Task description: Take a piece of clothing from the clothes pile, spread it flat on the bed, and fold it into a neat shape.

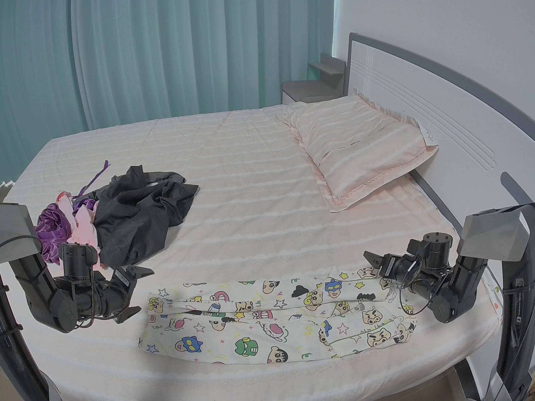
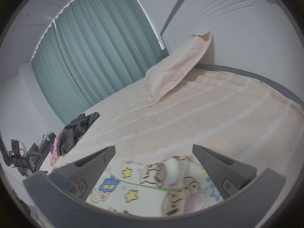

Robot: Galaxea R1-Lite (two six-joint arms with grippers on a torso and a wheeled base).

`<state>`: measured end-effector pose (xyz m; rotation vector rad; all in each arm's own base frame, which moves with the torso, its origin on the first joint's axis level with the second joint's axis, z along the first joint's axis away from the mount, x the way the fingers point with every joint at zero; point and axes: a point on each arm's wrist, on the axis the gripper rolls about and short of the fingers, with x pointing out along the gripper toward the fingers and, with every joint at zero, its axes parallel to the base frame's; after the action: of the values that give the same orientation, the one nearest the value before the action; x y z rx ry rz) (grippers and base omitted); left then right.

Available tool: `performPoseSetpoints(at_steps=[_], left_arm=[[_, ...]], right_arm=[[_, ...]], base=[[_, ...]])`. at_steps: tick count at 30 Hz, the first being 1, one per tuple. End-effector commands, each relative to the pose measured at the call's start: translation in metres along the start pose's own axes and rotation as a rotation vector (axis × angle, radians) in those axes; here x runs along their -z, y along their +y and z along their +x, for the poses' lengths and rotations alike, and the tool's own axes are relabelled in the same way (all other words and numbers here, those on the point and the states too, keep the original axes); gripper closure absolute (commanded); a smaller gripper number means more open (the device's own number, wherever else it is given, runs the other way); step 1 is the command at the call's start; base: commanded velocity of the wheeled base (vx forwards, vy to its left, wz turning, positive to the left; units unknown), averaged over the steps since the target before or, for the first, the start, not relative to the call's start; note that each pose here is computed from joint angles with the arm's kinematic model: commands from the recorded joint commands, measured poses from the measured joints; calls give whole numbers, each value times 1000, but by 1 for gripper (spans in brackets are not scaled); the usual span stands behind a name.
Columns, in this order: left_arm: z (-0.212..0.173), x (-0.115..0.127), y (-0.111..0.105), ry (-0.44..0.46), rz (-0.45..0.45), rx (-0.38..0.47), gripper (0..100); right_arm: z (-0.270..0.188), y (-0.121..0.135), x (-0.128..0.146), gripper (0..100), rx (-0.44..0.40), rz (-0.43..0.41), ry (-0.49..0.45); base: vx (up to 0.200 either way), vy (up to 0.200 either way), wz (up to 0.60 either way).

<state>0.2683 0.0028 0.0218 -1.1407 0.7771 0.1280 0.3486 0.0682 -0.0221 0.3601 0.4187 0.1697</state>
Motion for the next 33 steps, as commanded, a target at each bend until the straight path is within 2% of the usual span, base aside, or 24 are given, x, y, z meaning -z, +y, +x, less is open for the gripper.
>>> performPoseSetpoints(at_steps=[1, 3, 4, 6, 11, 15, 19, 26, 29, 30, 31, 33], left_arm=[[0, 0, 0, 2, 0, 0, 0], [0, 0, 0, 1, -2, 0, 0], [0, 0, 0, 4, -1, 1, 0], [0, 0, 0, 3, -2, 0, 0], [0, 0, 0, 2, 1, 1, 0], [0, 0, 0, 2, 1, 1, 0], [0, 0, 0, 2, 1, 1, 0], [0, 0, 0, 2, 0, 0, 0], [0, 0, 0, 3, 1, 2, 0], [0, 0, 0, 3, 1, 2, 0], [1, 0, -1, 2, 1, 3, 0], [1, 0, -1, 2, 1, 3, 0]], right_arm=[[-8, 41, 10, 0, -71, -10, 21], [-8, 45, 14, 0, -79, -1, 32], [-7, 53, 25, 0, -93, 29, 63], [-5, 51, 31, 0, -88, 40, 80], [4, 36, 49, 0, -46, 61, 127], [9, 23, 49, 0, -18, 105, 130], [11, 14, 51, 0, 2, 114, 133], [-6, 23, 29, 0, -31, 117, 40], [-25, 15, 2, 0, -12, 130, -39], [-26, 14, 1, 0, -10, 131, -42], [-43, 7, -11, 0, 15, 139, -52], [-53, 3, -9, 0, 41, 142, -8]], base=[[0, 0, 0], [0, 0, 0], [0, 0, 0], [0, 0, 0], [0, 0, 0], [0, 0, 0], [0, 0, 0], [0, 0, 0], [0, 0, 0], [0, 0, 0], [0, 0, 0], [0, 0, 0]])
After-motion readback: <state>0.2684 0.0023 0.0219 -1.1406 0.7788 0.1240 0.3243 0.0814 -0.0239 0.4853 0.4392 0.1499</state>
